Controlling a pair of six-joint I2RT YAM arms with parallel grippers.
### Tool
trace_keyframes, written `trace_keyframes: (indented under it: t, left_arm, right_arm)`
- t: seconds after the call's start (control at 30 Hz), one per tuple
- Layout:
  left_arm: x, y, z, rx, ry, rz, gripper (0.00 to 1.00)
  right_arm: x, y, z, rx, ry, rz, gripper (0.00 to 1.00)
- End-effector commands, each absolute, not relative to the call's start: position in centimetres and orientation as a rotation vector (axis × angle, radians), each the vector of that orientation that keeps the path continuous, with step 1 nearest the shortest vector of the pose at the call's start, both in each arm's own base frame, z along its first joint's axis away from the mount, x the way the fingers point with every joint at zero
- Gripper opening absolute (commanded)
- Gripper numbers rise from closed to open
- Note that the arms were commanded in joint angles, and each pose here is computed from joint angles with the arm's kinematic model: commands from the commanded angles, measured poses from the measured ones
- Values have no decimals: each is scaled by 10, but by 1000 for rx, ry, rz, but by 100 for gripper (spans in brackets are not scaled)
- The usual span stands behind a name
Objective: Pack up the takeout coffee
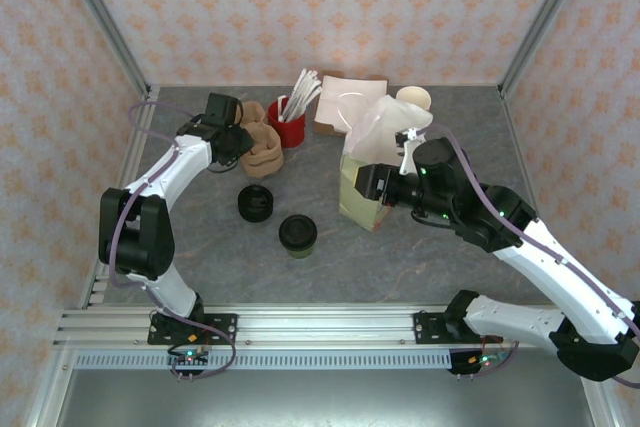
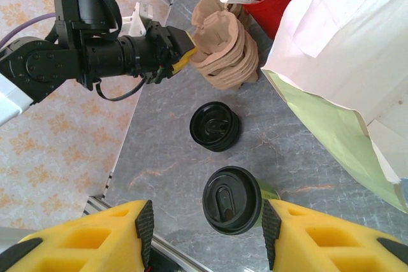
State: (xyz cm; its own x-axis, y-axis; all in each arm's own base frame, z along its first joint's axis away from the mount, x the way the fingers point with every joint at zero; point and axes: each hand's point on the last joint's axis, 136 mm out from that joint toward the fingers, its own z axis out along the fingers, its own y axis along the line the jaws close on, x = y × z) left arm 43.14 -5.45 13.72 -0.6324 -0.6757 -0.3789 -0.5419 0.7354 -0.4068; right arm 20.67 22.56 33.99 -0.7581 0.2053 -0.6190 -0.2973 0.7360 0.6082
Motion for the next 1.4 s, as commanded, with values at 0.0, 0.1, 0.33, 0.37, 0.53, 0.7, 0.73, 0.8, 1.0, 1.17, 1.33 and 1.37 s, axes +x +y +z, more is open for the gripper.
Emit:
trace_keyframes:
  t: [0.0,0.1,0.33,0.37,0.53,0.7,0.73,0.8,1.0,1.17,1.33,1.37]
  left_arm:
    - [441,-53,149,-915,2382,-364,19]
    - [443,-55,151,-907,2376,-385,17]
    - [447,-60,164,-886,2345,-437,13]
    - [447,-60,167,-883,2337,-440,13]
    - [448,-62,180,-870,2310,-466,10]
    - [450,-62,192,-857,2278,-484,6]
    - [450,-61,194,-855,2270,-486,4]
    - [450,-61,199,-851,2259,-491,0]
    - [454,-67,221,-801,2207,-549,0]
    - [453,-69,250,-744,2157,-580,0]
    - [440,-68,285,-701,2112,-591,0]
    - [436,-67,293,-692,2103,-595,0]
  right_arm:
    - [208,219,338,-60,2233,910,50]
    - [208,218,337,-54,2233,909,50]
    - [208,218,340,-49,2226,916,50]
    - [208,217,340,-45,2224,915,50]
    - [209,215,340,-34,2221,909,50]
    - [209,215,340,-25,2221,909,50]
    - [209,215,339,-26,2222,910,50]
    - [209,216,340,-24,2220,913,50]
    - [211,218,343,5,2211,940,50]
    - [213,221,345,18,2199,964,50]
    - [217,227,351,40,2188,1056,50]
    - [219,228,353,47,2182,1083,50]
